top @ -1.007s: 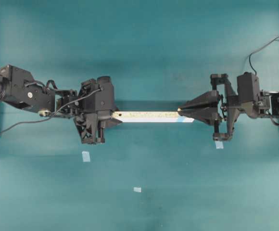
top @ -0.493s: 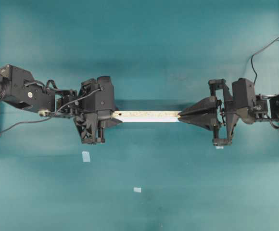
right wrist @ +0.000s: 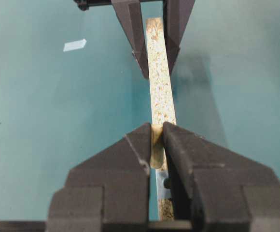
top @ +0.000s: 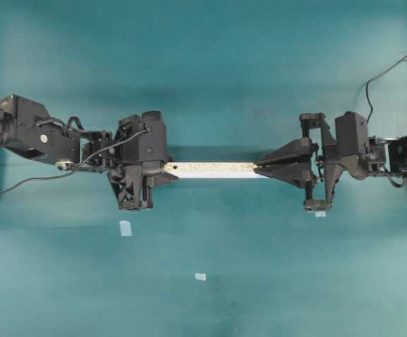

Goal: Insert the rod into the hole on the wooden board.
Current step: 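Push the rod into the hole with right gripper while left holds board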

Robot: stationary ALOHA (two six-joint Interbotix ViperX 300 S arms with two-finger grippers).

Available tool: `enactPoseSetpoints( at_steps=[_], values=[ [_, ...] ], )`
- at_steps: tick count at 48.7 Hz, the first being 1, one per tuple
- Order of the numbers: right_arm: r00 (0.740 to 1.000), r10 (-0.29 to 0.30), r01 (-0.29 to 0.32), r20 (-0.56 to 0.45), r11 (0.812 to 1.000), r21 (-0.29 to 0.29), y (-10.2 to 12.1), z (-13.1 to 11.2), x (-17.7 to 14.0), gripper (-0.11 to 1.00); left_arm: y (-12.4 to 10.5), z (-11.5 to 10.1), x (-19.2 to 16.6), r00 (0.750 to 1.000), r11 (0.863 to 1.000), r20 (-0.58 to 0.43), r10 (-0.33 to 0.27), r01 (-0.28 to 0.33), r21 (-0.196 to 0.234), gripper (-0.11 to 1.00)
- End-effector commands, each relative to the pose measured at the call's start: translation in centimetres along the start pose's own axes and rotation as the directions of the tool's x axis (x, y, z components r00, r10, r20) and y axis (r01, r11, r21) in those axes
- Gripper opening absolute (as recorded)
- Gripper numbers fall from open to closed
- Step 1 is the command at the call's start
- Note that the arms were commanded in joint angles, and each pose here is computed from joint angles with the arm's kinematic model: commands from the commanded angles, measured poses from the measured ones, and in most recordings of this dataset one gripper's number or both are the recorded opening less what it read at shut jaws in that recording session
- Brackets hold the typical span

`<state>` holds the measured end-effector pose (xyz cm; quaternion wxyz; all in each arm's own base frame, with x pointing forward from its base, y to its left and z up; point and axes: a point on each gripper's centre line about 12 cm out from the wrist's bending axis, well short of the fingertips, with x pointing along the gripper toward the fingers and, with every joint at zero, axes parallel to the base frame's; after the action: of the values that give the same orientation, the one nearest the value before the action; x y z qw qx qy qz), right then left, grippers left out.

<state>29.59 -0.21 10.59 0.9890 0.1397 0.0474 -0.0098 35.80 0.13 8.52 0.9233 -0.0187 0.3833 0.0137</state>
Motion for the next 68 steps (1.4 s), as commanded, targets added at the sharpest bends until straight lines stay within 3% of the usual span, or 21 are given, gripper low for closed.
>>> enactPoseSetpoints(
  at_steps=[1, 68],
  values=[
    [1.000, 0.001, -0.001, 0.025, 1.000, -0.002, 0.14, 0.63, -0.20, 0.10, -0.16, 1.10, -0.40, 0.999, 1.000, 0.035, -0.004, 0.004, 0.002, 0.33],
    [0.998, -0.048, 0.048, -0.026, 0.999, -0.007, -0.49, -0.15, -0.92, 0.10, -0.31, 0.77, -0.32, 1.000, 1.000, 0.026, -0.007, 0.007, 0.004, 0.33]
  ],
)
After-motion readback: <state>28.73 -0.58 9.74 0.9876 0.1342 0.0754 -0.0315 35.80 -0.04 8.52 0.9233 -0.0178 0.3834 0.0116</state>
